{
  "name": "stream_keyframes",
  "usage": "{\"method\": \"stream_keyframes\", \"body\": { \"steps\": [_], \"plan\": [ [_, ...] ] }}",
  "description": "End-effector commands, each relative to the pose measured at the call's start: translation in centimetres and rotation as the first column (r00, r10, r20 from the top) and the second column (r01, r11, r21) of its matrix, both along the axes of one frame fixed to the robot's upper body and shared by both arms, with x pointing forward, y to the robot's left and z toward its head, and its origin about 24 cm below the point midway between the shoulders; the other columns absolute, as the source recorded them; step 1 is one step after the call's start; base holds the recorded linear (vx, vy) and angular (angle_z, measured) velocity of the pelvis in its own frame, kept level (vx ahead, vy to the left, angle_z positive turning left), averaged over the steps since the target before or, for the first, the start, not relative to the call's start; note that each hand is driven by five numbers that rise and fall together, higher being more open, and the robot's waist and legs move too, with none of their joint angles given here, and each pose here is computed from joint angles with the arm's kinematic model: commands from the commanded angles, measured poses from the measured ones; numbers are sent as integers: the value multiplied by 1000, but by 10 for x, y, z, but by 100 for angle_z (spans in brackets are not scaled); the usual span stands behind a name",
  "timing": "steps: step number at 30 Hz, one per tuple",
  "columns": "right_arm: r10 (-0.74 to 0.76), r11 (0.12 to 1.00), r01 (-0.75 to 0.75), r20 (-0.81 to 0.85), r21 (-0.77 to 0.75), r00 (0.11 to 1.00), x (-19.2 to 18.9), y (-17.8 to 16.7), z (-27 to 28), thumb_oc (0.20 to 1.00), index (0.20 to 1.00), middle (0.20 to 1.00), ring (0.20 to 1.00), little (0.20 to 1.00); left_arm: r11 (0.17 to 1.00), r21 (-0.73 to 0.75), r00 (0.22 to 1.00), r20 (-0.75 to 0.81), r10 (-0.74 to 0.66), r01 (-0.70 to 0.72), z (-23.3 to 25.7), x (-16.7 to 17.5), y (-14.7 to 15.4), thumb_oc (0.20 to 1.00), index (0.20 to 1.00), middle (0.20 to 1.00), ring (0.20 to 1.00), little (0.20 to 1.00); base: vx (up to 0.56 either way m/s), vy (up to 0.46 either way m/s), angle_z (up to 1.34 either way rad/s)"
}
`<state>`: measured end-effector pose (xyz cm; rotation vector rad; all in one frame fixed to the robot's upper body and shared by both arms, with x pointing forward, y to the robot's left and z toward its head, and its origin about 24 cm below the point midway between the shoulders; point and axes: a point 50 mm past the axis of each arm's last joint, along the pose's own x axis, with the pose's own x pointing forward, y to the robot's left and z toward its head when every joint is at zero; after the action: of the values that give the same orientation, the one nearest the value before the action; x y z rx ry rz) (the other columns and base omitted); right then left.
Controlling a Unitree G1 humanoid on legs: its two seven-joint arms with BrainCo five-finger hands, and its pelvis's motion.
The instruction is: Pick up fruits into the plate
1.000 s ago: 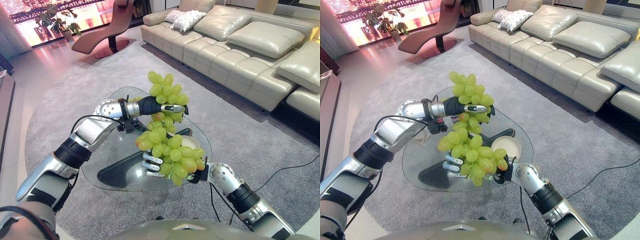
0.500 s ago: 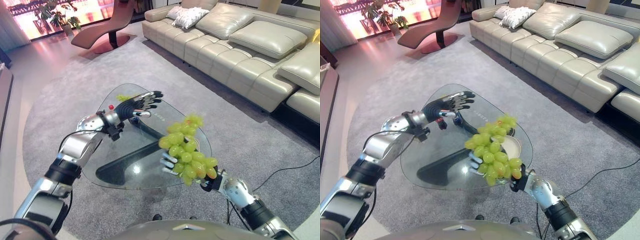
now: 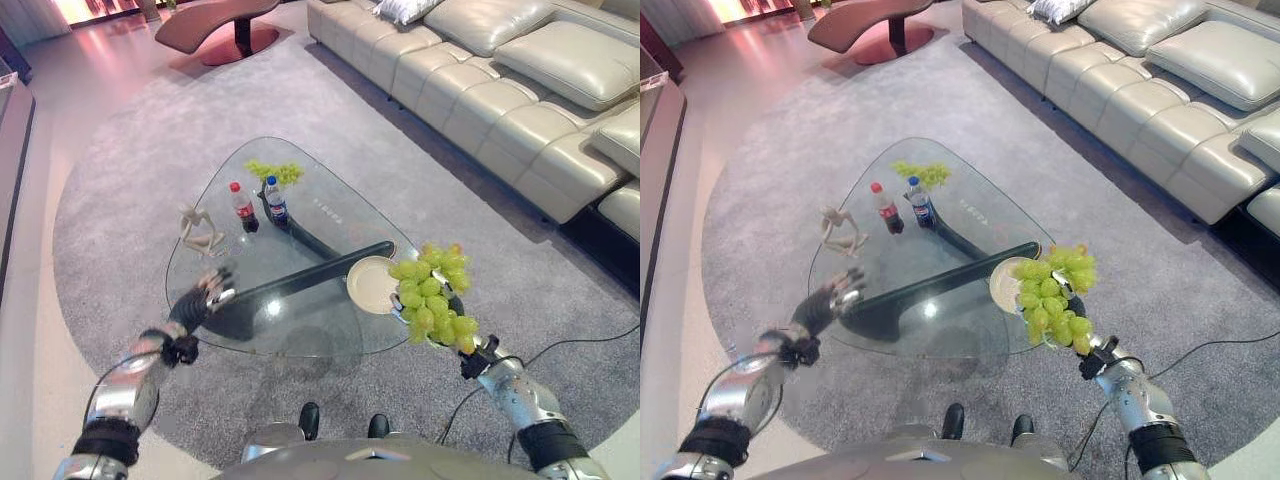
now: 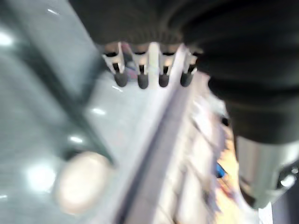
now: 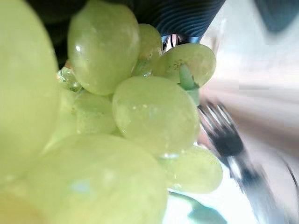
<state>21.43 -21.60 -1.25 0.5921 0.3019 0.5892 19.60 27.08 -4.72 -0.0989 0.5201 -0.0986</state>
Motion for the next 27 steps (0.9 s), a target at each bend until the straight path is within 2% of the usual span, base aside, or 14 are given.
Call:
{"method": "stream_keyframes", "body": {
  "steps": [1,2,3,5,6,7,8,10,11,12,15,22,25,27],
  "plan": [
    [-106,947,161,201,-280,974,31,-26,37,200,200,200,200,200,996,77,999,18,36,-37,-1,3,7,1000,1000,1000,1000,1000,-71,2,7],
    [-145,895,229,236,-383,961,40,-37,44,200,200,200,200,200,994,66,995,-38,93,-91,-16,-5,7,1000,1000,1000,1000,1000,-124,2,11],
    [-161,868,261,258,-423,953,45,-42,48,200,200,200,200,200,991,67,991,-56,119,-115,-23,-6,6,1000,1000,1000,1000,1000,-162,-3,8],
    [-188,740,365,347,-565,919,64,-52,60,200,200,200,200,200,979,73,970,-138,200,-191,-41,-13,4,1000,1000,1000,1000,1000,-166,-16,5],
    [-201,705,396,370,-589,907,70,-52,64,200,200,200,200,200,976,84,964,-158,212,-201,-46,-15,3,1000,1000,1000,1000,1000,-164,-37,10],
    [-206,606,461,431,-649,878,84,-52,76,200,200,200,200,200,970,108,947,-216,237,-218,-55,-19,0,1000,1000,1000,1000,1000,-124,-37,15],
    [-206,591,471,442,-655,873,87,-52,79,200,200,200,200,200,970,114,947,-219,237,-216,-56,-20,1,1000,1000,1000,1000,1000,-175,-51,27],
    [-208,449,553,520,-702,828,106,-57,101,200,200,200,200,200,966,178,936,-264,233,-190,-65,-23,-2,1000,1000,1000,1000,1000,-153,-37,33],
    [-206,426,562,529,-709,823,107,-58,103,200,200,200,200,200,964,185,930,-280,237,-190,-66,-23,-3,1000,1000,1000,1000,1000,-142,-27,28],
    [-204,328,612,578,-720,790,118,-63,119,200,200,200,200,200,963,194,915,-321,244,-189,-71,-27,-4,1000,1000,1000,1000,1000,-115,-19,21],
    [-202,222,682,652,-697,731,133,-68,146,200,200,200,200,200,967,217,919,-338,205,-136,-73,-20,-11,1000,1000,1000,1000,1000,-144,17,20],
    [-194,61,743,722,-667,664,155,-70,180,200,200,200,200,200,974,227,941,-330,80,-4,-73,-5,-38,1000,1000,1000,1000,1000,-59,78,6],
    [-153,-67,767,766,-639,625,162,-69,194,200,200,200,200,200,975,220,955,-294,25,42,-67,8,-50,1000,1000,1000,1000,1000,-21,69,12],
    [-140,-113,768,775,-631,616,166,-69,201,200,200,200,200,200,975,209,958,-286,-8,71,-65,11,-55,1000,1000,1000,1000,1000,-3,46,6]
  ]
}}
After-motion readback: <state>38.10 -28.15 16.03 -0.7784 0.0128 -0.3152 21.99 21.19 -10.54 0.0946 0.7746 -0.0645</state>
